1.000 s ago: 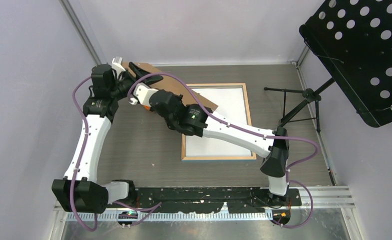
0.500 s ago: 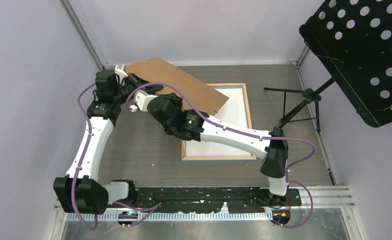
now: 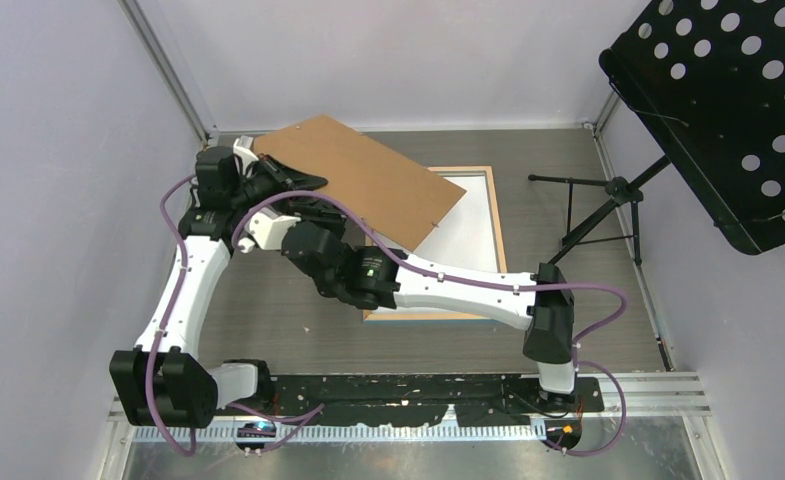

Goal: Put the photo into the frame

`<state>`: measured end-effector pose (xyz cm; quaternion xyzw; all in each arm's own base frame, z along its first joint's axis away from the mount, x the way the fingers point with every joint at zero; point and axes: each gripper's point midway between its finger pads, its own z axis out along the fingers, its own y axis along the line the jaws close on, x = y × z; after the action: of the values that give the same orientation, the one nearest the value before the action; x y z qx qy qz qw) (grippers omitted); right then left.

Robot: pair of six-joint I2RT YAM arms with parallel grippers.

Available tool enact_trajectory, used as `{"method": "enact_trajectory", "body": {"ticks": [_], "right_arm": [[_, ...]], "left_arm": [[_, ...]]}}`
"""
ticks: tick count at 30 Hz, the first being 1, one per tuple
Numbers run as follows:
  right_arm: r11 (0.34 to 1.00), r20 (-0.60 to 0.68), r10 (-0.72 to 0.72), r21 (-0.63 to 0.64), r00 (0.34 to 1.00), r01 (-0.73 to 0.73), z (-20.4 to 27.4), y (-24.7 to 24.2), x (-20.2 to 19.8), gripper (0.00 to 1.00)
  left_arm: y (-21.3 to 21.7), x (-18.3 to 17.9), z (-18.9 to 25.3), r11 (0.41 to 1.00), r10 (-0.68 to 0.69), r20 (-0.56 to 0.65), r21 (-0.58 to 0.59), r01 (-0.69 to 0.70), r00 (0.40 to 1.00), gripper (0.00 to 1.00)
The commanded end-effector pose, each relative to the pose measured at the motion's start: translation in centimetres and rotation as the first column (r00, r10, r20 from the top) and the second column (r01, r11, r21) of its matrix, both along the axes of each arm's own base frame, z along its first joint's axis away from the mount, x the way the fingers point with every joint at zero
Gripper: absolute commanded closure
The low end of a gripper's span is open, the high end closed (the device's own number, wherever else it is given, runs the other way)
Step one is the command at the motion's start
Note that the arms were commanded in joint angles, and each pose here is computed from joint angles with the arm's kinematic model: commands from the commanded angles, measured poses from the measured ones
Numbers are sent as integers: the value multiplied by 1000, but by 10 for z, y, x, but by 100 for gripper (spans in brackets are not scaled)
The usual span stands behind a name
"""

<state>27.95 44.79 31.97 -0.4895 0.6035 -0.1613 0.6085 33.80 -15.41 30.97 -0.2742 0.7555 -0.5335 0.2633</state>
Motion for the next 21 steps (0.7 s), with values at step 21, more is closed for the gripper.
{"method": "enact_trajectory", "body": {"ticks": [21], "right_arm": [[946,-37,-7,325,999,18,106,-53,-4,31]], "left_arm": [[3,-14,33,974,-179,309,191,123,934,100]]}}
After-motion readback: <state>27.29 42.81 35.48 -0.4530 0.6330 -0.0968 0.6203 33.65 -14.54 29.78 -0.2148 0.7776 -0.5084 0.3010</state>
